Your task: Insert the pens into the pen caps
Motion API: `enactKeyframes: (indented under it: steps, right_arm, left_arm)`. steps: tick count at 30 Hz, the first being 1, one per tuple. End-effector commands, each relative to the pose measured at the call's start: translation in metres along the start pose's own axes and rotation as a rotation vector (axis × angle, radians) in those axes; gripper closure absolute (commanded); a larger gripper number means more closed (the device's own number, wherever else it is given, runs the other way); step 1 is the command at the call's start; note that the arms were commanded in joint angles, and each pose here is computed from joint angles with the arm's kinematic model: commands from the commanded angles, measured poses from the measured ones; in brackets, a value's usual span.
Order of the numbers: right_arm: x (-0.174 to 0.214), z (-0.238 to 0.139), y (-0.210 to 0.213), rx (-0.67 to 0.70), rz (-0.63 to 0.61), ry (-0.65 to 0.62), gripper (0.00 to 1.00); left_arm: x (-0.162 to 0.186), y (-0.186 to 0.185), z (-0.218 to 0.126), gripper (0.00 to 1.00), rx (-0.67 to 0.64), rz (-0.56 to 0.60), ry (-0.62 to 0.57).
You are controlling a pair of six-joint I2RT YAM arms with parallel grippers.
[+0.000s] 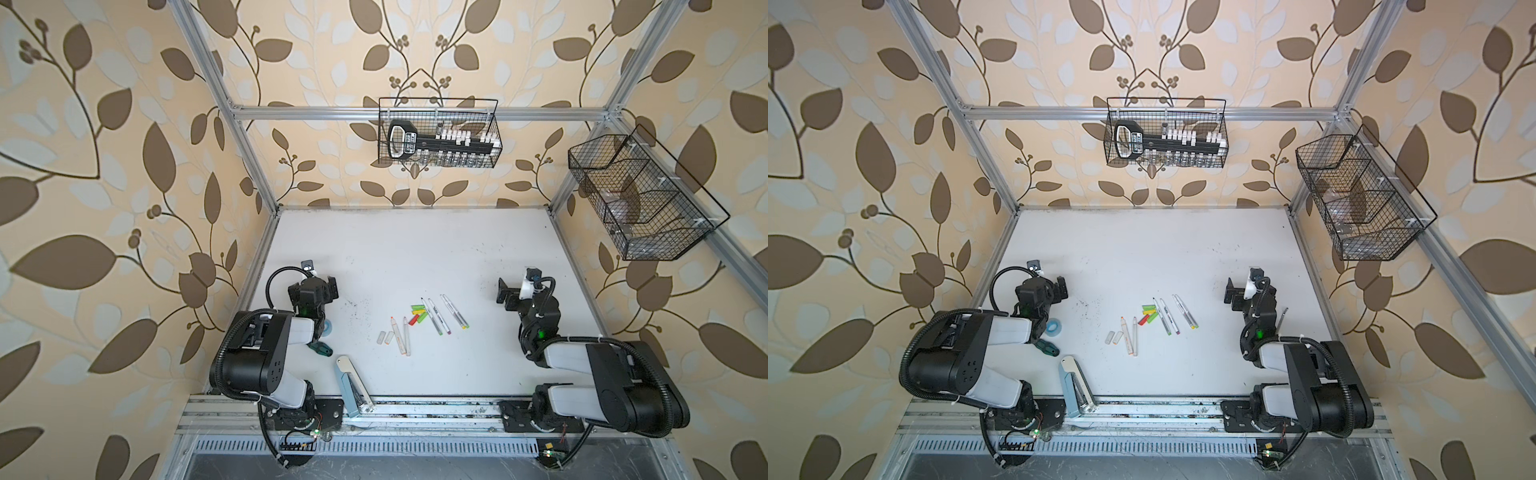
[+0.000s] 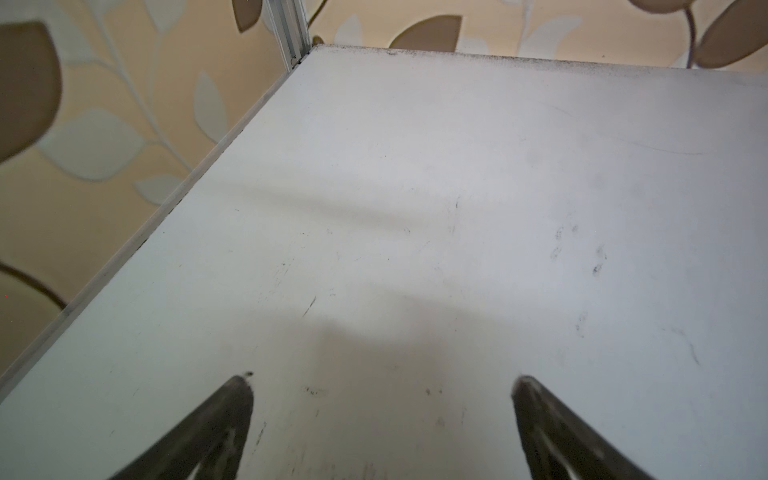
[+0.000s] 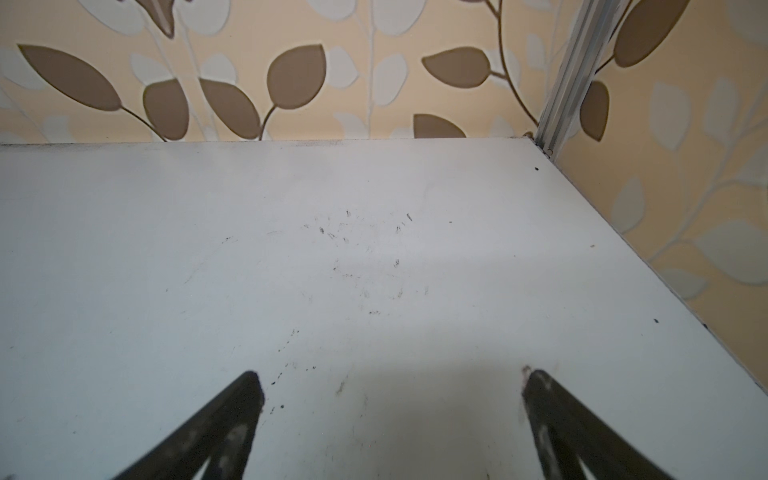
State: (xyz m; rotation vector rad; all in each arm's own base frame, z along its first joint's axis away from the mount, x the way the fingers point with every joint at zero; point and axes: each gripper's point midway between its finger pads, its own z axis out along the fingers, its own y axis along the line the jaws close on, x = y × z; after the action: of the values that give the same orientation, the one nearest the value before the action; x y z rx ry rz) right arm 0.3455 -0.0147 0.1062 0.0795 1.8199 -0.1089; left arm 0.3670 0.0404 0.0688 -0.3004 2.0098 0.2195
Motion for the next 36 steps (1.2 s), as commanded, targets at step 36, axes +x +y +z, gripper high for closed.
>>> enactKeyframes:
  steps: [36]
  right_arm:
    - [-0.021,0.006,0.002,0.016,-0.030,-0.010,0.00]
  left_arm:
    - [-0.029,-0.084,-0.196,0.01,0.399,0.032,0.627]
